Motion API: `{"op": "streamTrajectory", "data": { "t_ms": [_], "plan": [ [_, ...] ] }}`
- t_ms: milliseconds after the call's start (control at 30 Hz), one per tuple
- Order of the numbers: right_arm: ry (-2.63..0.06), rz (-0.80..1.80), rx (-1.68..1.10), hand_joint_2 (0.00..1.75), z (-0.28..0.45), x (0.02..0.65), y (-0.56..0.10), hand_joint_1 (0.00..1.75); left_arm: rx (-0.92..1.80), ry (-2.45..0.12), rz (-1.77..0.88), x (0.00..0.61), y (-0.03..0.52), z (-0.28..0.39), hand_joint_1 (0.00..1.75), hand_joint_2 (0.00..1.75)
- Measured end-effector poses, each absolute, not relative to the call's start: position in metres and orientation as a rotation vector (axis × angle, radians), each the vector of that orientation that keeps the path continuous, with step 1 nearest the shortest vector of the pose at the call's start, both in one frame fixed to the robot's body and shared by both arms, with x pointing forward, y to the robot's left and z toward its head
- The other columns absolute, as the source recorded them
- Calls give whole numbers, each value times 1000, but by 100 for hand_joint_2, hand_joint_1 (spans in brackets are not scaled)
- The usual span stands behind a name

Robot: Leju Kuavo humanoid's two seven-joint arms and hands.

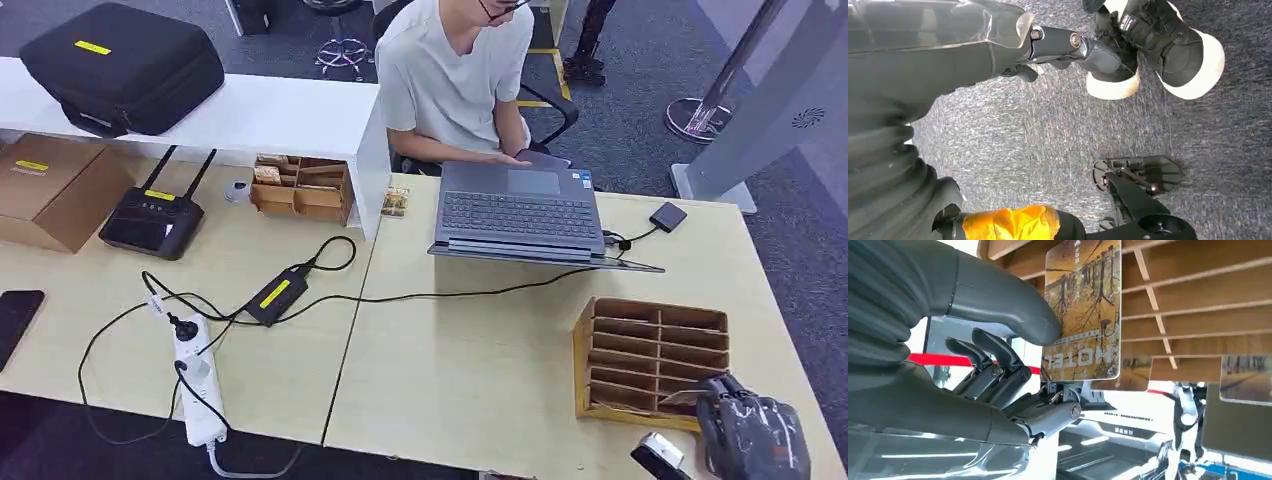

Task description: Pass the card to the sensor for recognition and then transmit it.

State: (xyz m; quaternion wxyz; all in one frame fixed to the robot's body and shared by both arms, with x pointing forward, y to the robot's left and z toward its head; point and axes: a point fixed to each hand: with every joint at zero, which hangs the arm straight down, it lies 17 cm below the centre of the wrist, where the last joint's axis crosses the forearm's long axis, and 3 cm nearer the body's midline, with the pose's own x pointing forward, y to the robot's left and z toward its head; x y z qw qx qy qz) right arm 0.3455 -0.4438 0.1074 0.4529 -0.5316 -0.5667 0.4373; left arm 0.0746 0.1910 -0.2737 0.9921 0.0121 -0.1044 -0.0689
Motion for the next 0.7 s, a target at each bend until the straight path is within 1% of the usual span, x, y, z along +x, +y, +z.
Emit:
{"op": "streamTrajectory", "data": {
  "t_ms": [533, 700],
  "plan": [
    [-1429, 1070, -1325, 175, 117, 356, -439, 175, 21, -208, -140, 74, 190, -274, 0, 175],
    [-1466, 1052, -1349, 175, 131, 366, -436, 175, 21, -207, -148, 74, 190, -274, 0, 175]
  ]
}}
